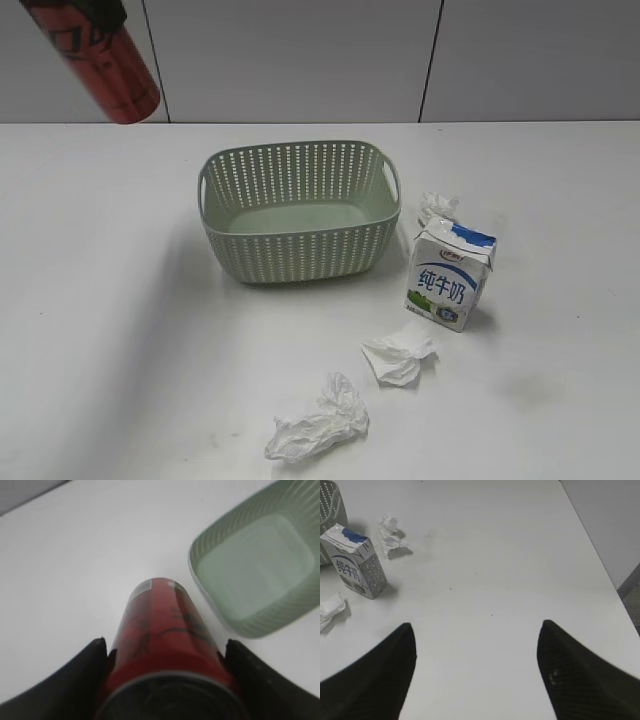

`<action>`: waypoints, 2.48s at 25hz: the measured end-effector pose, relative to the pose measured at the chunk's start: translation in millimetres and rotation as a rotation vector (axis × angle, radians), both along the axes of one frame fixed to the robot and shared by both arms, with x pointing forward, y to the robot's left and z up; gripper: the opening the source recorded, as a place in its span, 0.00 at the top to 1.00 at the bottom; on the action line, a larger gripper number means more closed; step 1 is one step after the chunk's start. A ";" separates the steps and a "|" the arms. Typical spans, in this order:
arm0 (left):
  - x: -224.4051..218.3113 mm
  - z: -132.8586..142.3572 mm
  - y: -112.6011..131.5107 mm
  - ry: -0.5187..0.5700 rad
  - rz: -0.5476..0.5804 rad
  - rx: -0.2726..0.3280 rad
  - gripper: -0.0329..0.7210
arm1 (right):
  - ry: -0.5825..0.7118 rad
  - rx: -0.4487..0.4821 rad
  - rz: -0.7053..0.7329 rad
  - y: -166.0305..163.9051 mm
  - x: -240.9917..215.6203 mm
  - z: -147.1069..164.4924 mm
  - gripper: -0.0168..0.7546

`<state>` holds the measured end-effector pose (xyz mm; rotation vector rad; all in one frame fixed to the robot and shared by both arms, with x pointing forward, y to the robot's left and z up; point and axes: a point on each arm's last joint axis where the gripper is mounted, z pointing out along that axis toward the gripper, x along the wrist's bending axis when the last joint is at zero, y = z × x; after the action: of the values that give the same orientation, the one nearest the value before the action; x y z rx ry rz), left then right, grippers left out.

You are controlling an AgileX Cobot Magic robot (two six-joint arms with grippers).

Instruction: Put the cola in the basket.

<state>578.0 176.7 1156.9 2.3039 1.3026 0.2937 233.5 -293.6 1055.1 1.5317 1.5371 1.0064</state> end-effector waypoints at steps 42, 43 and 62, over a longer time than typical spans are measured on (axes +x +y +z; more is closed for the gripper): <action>52.6 -138.2 -151.2 0.212 -0.229 0.082 0.09 | 0.000 -0.001 0.000 0.0 0.0 0.0 0.24; 51.8 -130.0 -148.7 0.196 -0.224 0.073 0.09 | 0.000 -0.001 0.000 0.0 0.0 0.0 0.24; 55.5 -17.5 51.5 -0.005 0.333 0.069 0.17 | 0.000 -0.001 0.000 0.0 0.0 0.0 0.24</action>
<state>633.4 228.2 1139.4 2.1314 1.6974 0.4592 233.5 -293.6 1055.1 1.5308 1.5378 1.0058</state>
